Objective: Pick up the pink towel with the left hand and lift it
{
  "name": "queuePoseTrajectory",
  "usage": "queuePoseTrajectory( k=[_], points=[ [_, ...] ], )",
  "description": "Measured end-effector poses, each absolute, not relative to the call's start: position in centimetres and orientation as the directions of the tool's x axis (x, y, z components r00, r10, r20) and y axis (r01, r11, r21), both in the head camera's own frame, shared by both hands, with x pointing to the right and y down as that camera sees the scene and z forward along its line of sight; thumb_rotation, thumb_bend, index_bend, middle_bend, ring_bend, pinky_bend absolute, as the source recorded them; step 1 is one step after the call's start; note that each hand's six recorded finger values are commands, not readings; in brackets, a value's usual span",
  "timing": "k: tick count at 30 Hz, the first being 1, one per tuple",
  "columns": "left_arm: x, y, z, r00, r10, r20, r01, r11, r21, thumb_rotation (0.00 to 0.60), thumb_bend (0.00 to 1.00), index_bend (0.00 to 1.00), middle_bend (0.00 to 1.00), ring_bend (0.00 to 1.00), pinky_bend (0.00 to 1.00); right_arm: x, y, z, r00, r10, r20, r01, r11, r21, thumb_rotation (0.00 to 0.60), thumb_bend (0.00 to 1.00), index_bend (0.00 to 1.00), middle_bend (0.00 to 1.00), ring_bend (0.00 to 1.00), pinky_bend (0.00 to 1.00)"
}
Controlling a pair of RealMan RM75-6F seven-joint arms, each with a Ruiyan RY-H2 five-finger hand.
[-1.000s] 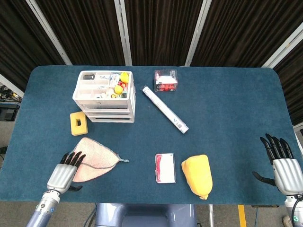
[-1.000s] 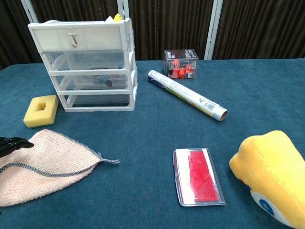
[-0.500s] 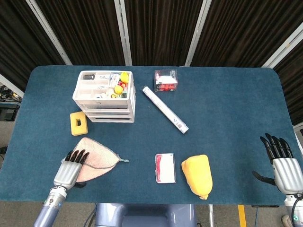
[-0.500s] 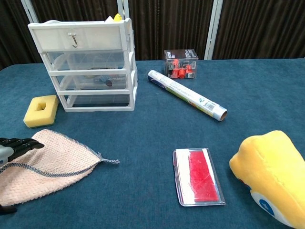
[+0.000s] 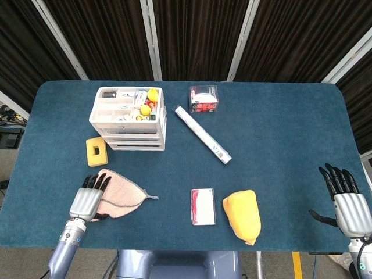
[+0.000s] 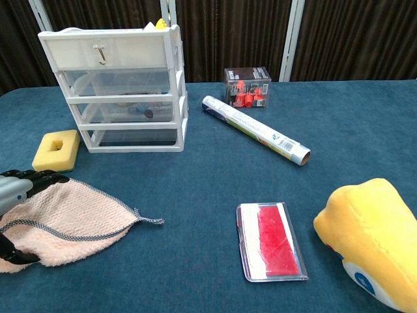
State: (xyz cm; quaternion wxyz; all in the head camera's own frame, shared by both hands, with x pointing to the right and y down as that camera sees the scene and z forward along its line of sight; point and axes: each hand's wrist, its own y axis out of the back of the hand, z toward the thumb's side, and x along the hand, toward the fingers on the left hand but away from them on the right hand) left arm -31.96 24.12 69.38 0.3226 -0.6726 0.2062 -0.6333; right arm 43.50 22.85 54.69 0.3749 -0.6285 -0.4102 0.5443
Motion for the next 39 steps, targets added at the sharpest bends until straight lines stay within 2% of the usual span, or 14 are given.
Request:
queuePoseTrajectory(
  k=[4, 7, 10, 12, 14, 20, 22, 25, 30, 33, 39],
  points=[
    [-32.0, 23.8, 70.0, 0.097, -0.676, 0.73, 0.138, -0.717, -0.683, 0.537, 0.09, 0.02, 0.0, 0.0, 0.0, 43.5, 22.8, 54.7, 0.069, 0.923, -0.378, 0.109, -0.383, -0.917, 0.6, 0.01, 0.02, 0.0, 0.0, 0.0],
    [-31.6, 23.2, 70.5, 0.09, -0.676, 0.732, 0.138, -0.719, -0.681, 0.538, 0.1, 0.12, 0.04, 0.01, 0.05, 43.5, 22.8, 54.8, 0.068, 0.923, -0.38, 0.109, -0.385, -0.916, 0.6, 0.01, 0.02, 0.0, 0.0, 0.0],
    [-31.0, 22.6, 70.9, 0.089, -0.68, 0.728, 0.132, -0.717, -0.685, 0.541, 0.14, 0.27, 0.18, 0.13, 0.16, 43.5, 22.8, 54.8, 0.067, 0.923, -0.38, 0.109, -0.385, -0.916, 0.6, 0.01, 0.02, 0.0, 0.0, 0.0],
    [-30.5, 22.2, 71.0, 0.094, -0.684, 0.723, 0.126, -0.713, -0.69, 0.539, 0.16, 0.37, 0.3, 0.26, 0.25, 43.6, 22.8, 54.8, 0.066, 0.922, -0.381, 0.11, -0.386, -0.916, 0.6, 0.01, 0.02, 0.0, 0.0, 0.0],
    [-30.0, 21.9, 70.9, 0.101, -0.69, 0.717, 0.126, -0.706, -0.697, 0.537, 0.17, 0.4, 0.33, 0.29, 0.28, 43.6, 22.7, 54.9, 0.064, 0.922, -0.382, 0.111, -0.387, -0.915, 0.6, 0.01, 0.02, 0.0, 0.0, 0.0],
    [-29.5, 21.8, 71.0, 0.109, -0.691, 0.714, 0.131, -0.702, -0.7, 0.546, 0.19, 0.43, 0.37, 0.31, 0.29, 43.7, 22.7, 54.9, 0.063, 0.921, -0.384, 0.113, -0.388, -0.915, 0.6, 0.01, 0.02, 0.0, 0.0, 0.0],
    [-29.5, 21.8, 70.9, 0.107, -0.691, 0.715, 0.129, -0.703, -0.699, 0.547, 0.23, 0.47, 0.42, 0.35, 0.31, 43.7, 22.7, 54.8, 0.064, 0.921, -0.383, 0.114, -0.388, -0.914, 0.6, 0.01, 0.02, 0.0, 0.0, 0.0],
    [-29.4, 21.8, 70.8, 0.107, -0.692, 0.714, 0.119, -0.704, -0.7, 0.58, 0.38, 0.58, 0.55, 0.46, 0.37, 43.7, 22.7, 54.8, 0.066, 0.922, -0.382, 0.112, -0.387, -0.915, 0.6, 0.01, 0.02, 0.0, 0.0, 0.0],
    [-29.2, 21.5, 70.0, 0.113, -0.716, 0.689, 0.09, -0.683, -0.725, 0.6, 0.6, 0.82, 0.75, 0.65, 0.56, 43.7, 22.7, 54.8, 0.065, 0.921, -0.383, 0.112, -0.388, -0.915, 0.6, 0.01, 0.02, 0.0, 0.0, 0.0],
    [-29.1, 21.1, 69.3, 0.11, -0.748, 0.655, 0.05, -0.654, -0.755, 0.6, 0.67, 0.89, 0.81, 0.71, 0.63, 43.7, 22.7, 54.8, 0.065, 0.922, -0.382, 0.111, -0.387, -0.915, 0.6, 0.01, 0.02, 0.0, 0.0, 0.0],
    [-29.2, 20.2, 68.1, 0.092, -0.808, 0.582, -0.054, -0.588, -0.807, 0.6, 0.72, 0.93, 0.85, 0.74, 0.67, 43.7, 22.7, 54.8, 0.064, 0.921, -0.383, 0.112, -0.388, -0.915, 0.6, 0.01, 0.02, 0.0, 0.0, 0.0]
  ],
)
